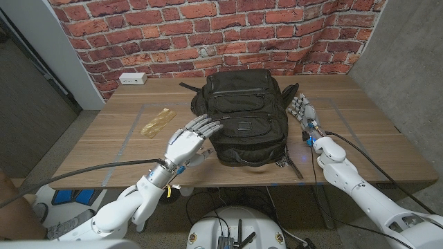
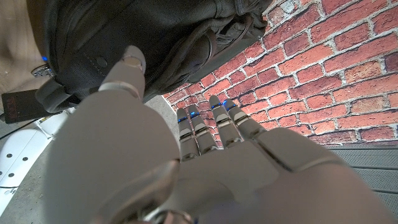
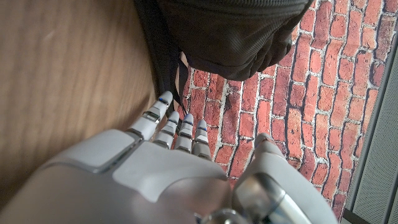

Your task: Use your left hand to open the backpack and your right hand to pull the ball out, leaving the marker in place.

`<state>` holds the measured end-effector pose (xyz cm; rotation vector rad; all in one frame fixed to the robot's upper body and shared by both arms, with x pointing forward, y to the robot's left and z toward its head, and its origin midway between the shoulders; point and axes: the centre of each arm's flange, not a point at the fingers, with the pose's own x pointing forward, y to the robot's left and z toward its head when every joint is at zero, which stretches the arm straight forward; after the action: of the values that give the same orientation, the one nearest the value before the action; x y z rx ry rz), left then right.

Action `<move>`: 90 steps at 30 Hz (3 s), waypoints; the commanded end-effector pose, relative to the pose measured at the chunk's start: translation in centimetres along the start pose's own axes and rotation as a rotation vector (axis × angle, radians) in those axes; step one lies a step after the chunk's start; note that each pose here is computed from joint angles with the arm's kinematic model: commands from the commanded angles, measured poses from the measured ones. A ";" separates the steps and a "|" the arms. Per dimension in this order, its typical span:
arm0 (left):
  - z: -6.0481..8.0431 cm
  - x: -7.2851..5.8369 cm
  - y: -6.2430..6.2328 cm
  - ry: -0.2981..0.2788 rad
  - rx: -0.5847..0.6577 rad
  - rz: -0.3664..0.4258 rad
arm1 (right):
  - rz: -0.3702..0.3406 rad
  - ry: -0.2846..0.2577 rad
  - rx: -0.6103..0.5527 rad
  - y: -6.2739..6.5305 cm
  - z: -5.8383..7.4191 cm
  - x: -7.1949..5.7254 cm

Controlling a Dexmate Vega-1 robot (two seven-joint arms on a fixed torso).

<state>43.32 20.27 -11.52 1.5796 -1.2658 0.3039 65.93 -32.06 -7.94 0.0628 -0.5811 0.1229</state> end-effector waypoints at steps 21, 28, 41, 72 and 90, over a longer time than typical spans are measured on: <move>0.2 1.5 -1.5 -0.001 -0.012 0.035 | 0.000 0.007 0.007 -0.5 -0.3 -0.3; 0.0 1.7 -1.3 -0.004 -0.003 0.043 | 0.000 0.005 0.009 -0.4 -0.3 -0.3; -0.5 2.1 -0.7 -0.015 0.016 0.058 | -0.002 0.005 0.012 -0.3 -0.5 -0.3; -1.3 3.5 0.0 0.019 0.065 0.075 | -0.008 0.012 0.017 -0.4 -0.7 -0.2; -1.9 4.7 0.3 0.042 0.043 0.093 | -0.017 0.006 0.016 -0.6 -0.6 -0.2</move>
<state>45.38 19.34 -8.03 1.5784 -1.3186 0.4131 66.21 -32.46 -8.61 0.0809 -0.5707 0.1175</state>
